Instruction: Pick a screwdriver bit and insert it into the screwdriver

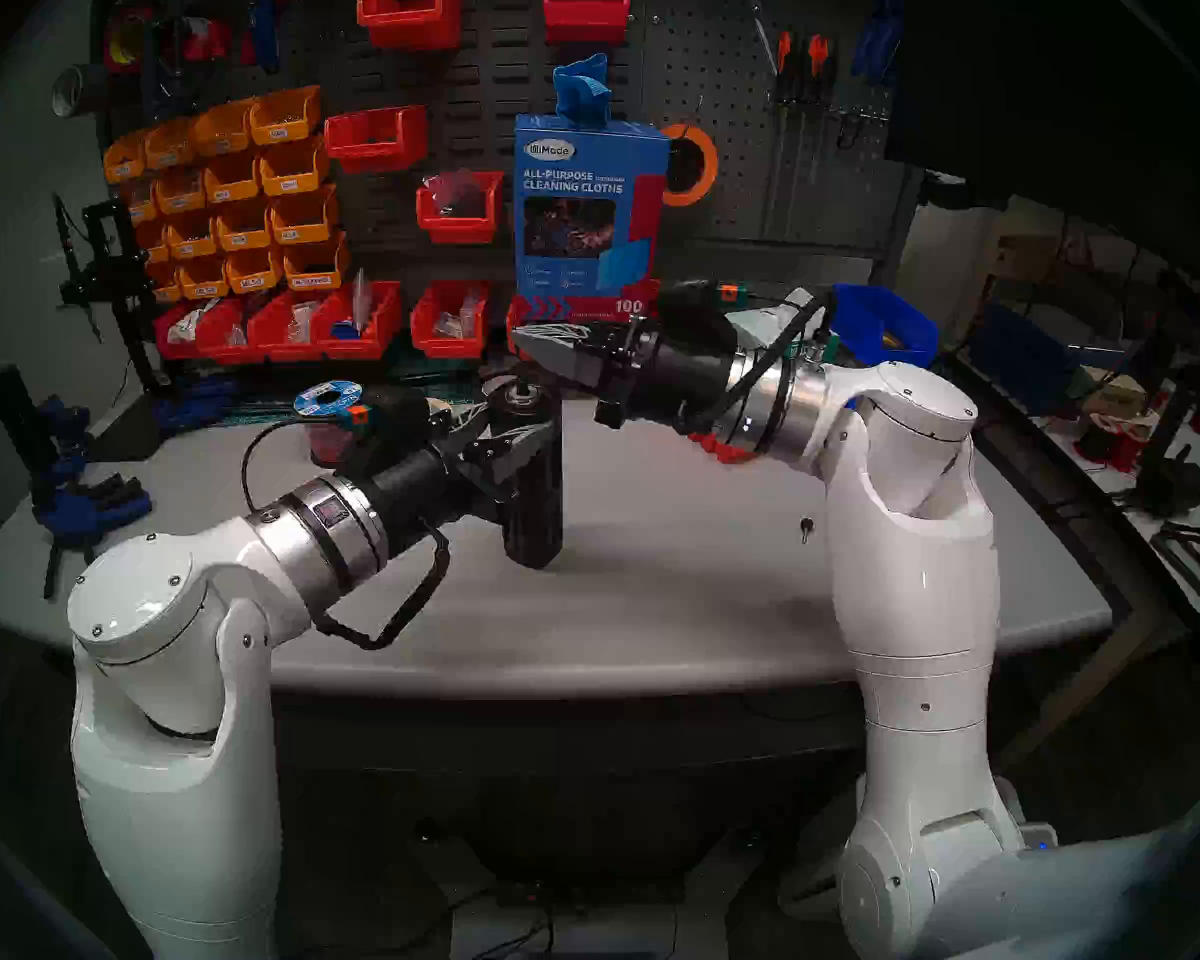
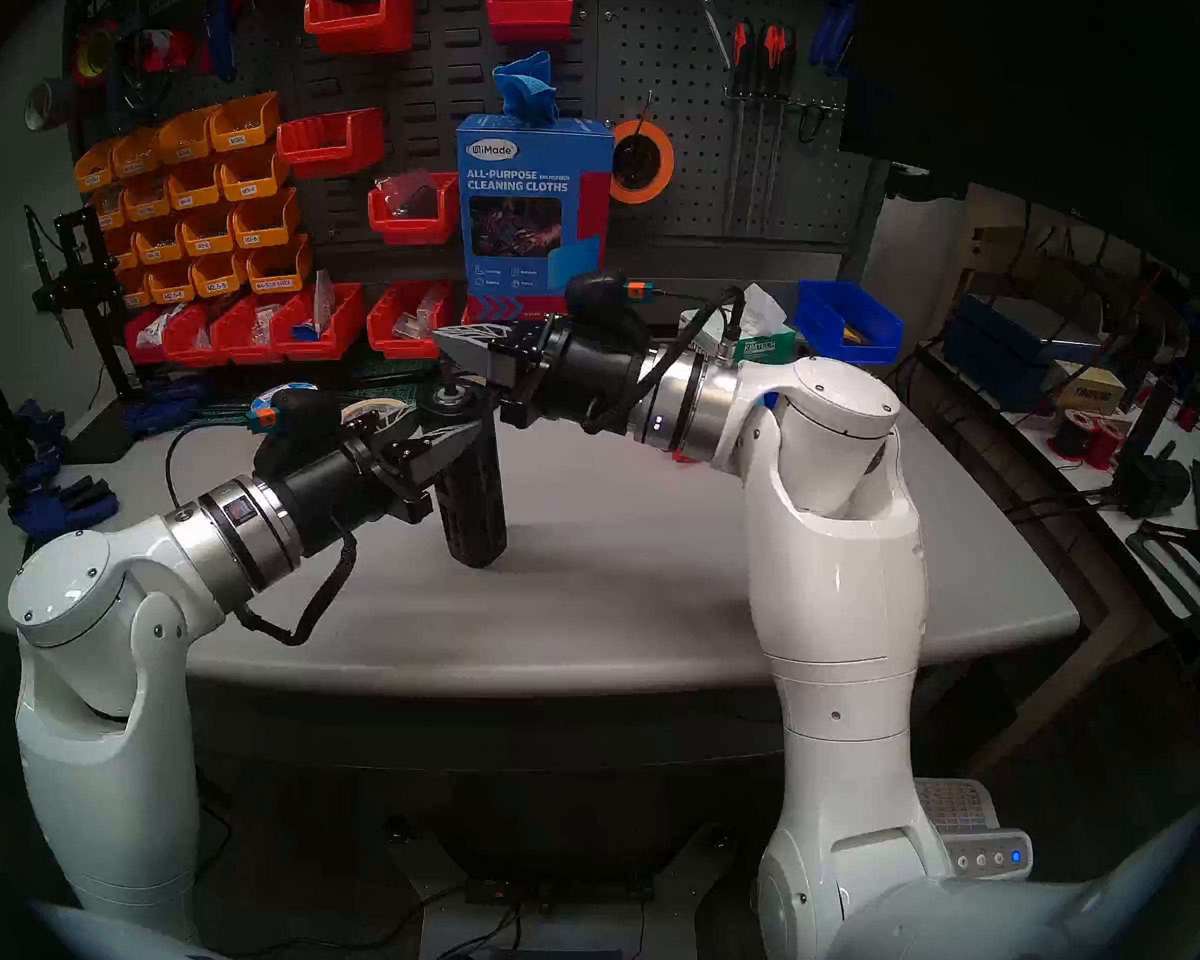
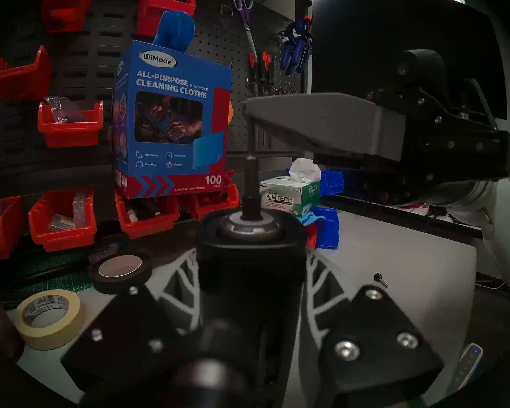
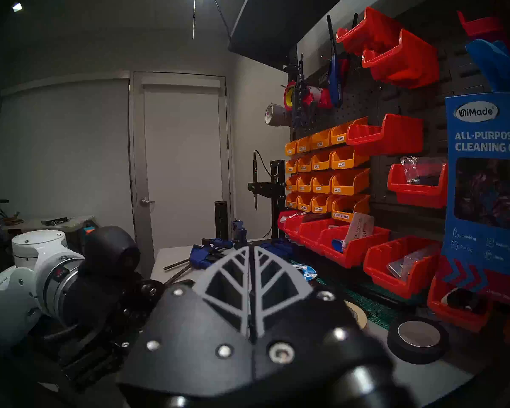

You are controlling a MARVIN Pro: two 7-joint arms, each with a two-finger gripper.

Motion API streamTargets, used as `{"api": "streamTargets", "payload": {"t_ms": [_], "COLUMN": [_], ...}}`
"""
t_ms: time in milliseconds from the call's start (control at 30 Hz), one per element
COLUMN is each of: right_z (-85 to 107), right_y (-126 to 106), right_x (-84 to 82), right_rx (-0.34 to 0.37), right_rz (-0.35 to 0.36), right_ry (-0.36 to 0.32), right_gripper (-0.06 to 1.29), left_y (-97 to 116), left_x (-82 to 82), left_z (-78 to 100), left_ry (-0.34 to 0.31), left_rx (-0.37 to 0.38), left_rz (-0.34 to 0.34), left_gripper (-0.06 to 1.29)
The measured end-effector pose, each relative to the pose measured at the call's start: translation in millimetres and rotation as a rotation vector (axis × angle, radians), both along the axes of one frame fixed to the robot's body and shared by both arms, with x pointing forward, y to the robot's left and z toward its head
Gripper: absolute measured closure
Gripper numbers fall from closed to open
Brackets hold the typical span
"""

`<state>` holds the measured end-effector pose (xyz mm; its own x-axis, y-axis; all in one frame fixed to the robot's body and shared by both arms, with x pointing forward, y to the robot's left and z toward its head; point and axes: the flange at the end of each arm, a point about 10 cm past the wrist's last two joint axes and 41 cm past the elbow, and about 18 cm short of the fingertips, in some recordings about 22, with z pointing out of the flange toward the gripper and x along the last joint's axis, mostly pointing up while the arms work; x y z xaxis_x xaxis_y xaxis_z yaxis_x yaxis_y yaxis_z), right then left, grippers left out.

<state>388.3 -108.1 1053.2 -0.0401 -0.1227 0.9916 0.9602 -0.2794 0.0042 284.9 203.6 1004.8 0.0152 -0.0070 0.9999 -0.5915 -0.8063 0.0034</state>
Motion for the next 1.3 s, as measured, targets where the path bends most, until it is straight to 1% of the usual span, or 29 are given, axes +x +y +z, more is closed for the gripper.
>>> {"api": "streamTargets", "payload": {"t_ms": [300, 833, 1033, 1300], "right_z": [0.3, -8.1, -10.9, -12.0], "right_y": [-3.7, 2.8, 3.4, -3.2], "right_x": [-2.3, -11.7, -14.3, -12.6], "right_rx": [0.005, 0.021, 0.027, 0.041], "right_rz": [-0.025, -0.011, -0.016, -0.052], "right_ry": [-0.005, -0.008, -0.007, -0.005], "right_gripper": [1.27, 1.27, 1.27, 1.27], "left_y": [-0.1, 0.4, 0.5, 0.3], "left_x": [0.0, -0.1, -0.1, 0.2], "left_z": [-0.1, -0.2, -0.2, -0.3], "left_ry": [-0.001, -0.001, -0.001, -0.001], "left_rx": [0.001, 0.002, 0.003, 0.004], "left_rz": [-0.001, 0.000, 0.001, 0.008], "left_gripper": [0.79, 0.79, 0.79, 0.79]}}
